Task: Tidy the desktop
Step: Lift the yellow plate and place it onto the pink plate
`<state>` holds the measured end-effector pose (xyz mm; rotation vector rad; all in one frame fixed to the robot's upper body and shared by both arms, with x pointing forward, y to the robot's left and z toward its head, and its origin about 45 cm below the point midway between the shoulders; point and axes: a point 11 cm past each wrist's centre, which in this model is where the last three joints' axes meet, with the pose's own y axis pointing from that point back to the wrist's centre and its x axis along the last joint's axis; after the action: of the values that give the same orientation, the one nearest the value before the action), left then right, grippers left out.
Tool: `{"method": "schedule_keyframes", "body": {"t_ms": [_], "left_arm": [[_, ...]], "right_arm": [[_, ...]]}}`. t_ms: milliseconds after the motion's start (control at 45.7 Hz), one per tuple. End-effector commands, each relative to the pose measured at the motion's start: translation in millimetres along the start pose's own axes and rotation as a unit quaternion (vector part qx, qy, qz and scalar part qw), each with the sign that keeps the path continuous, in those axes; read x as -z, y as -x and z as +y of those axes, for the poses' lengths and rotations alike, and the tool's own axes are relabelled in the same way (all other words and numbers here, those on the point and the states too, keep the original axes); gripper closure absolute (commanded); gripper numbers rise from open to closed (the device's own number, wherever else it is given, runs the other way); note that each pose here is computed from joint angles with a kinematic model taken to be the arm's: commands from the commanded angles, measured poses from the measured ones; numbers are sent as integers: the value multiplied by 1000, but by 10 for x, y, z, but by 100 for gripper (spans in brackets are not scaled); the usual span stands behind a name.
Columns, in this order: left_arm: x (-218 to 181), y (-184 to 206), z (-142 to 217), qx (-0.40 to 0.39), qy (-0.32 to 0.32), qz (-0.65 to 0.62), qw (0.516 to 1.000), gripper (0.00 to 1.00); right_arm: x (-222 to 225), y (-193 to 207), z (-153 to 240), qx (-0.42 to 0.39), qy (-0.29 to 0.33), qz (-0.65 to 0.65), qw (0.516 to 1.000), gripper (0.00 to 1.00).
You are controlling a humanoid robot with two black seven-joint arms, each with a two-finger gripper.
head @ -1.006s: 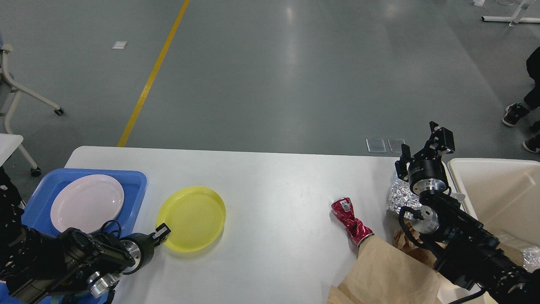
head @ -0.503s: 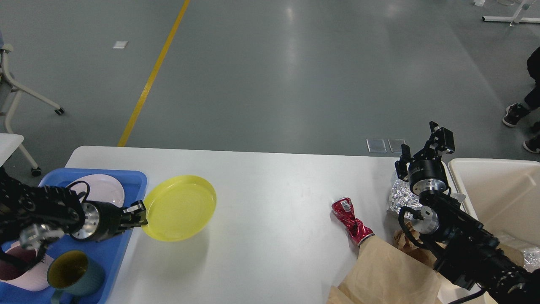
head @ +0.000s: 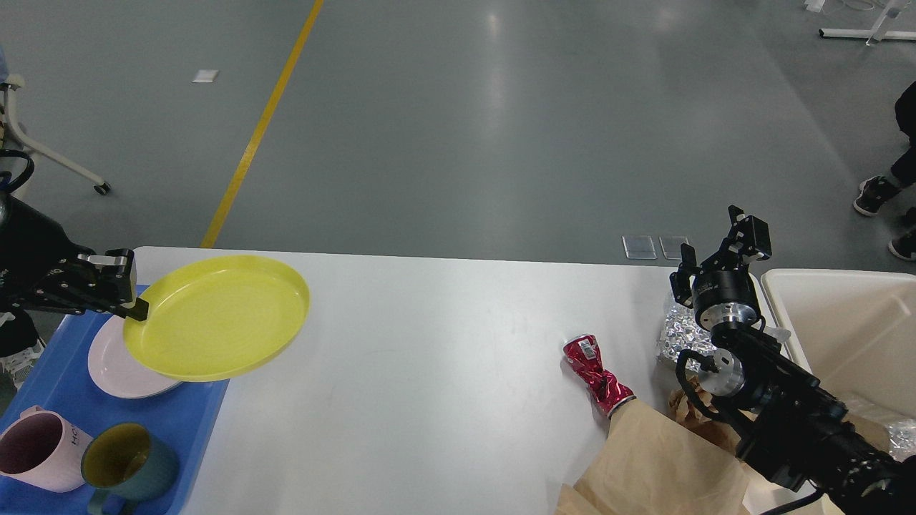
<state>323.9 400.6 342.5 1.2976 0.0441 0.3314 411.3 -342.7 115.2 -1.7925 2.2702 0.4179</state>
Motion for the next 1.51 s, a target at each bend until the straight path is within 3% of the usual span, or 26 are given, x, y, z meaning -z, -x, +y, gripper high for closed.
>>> {"method": "schedule_keyframes", "body": {"t_ms": [0,175,306,459,744,1334,1488], "left_arm": [[318,26,-122,-12,-18,30,999,100],[967,-57,-328,-92,-65,76,991,100],[1301,18,-691,-151,-79,92,981,100],[1488,159,-1061,-212,-85,104,968,100],[1810,138,-1298,-339,-123,146,921,100],[1928,174,-1719,-348,-148,162,912,100],[1962,258,-1779,-338,-154,162,914,95]], "right_arm": [[0,0,0,0,0,0,1000,0],[0,0,0,0,0,0,1000,0],[0,0,0,0,0,0,1000,0],[0,1,0,0,0,0,1000,0],[0,1,0,0,0,0,1000,0],[0,0,0,0,0,0,1000,0],[0,1,0,0,0,0,1000,0]]}}
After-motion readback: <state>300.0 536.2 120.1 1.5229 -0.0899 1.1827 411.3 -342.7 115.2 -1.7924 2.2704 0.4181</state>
